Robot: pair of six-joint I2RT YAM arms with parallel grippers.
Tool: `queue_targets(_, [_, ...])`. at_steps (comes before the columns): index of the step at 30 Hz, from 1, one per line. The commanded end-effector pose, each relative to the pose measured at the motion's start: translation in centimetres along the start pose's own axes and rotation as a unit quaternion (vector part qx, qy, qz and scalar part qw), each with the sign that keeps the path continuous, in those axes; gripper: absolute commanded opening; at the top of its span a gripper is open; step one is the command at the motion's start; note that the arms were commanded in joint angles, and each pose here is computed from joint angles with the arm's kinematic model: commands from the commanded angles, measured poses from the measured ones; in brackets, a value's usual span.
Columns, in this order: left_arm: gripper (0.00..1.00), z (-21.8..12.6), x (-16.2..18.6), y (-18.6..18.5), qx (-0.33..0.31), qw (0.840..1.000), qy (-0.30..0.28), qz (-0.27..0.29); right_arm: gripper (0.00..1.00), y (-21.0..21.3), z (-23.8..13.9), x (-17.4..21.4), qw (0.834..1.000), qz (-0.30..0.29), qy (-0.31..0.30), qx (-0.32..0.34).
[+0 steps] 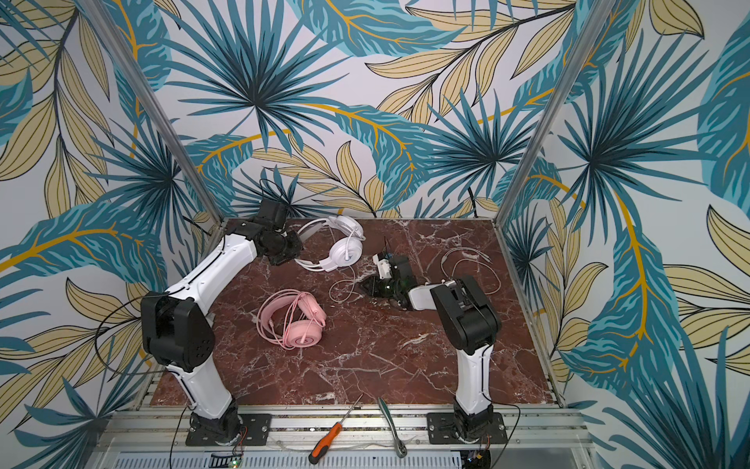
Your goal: Wrap the headphones
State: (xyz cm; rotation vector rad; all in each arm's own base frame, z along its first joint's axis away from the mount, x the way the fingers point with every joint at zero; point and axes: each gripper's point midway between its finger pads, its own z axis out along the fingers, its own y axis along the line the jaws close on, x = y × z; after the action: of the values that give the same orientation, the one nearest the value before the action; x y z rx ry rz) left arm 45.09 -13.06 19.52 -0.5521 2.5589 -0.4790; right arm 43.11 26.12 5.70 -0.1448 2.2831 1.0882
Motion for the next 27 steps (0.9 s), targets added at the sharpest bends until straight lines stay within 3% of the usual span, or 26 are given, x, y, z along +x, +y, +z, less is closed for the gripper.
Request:
queue_targets(1, [0.00, -2.2, -1.4, -4.2, 0.086, 0.995, -0.012, 0.055, 0.38, 0.0, -0.4, -1.8, 1.000, -0.014, -0.021, -0.002])
queue_targets(4, [0.00, -2.9, -1.3, -4.9, 0.100, 0.992, -0.007, 0.081, 0.48, -0.2, 0.0, -3.2, 0.999, -0.024, -0.030, -0.002])
queue_targets(11, [0.00, -3.7, -0.9, -5.0, 0.106, 0.988, -0.003, 0.108, 0.54, 0.9, 1.6, -5.1, 0.998, -0.028, -0.041, -0.048])
queue_targets(20, [0.00, -3.8, -0.8, -5.7, 0.121, 0.987, 0.003, 0.106, 0.55, -0.6, 3.2, -4.0, 0.998, 0.019, -0.029, -0.047])
queue_targets(27, [0.00, -3.9, -1.1, -5.9, 0.123, 0.987, 0.000, 0.102, 0.49, 0.6, 4.3, -3.0, 0.997, 0.023, -0.009, -0.073])
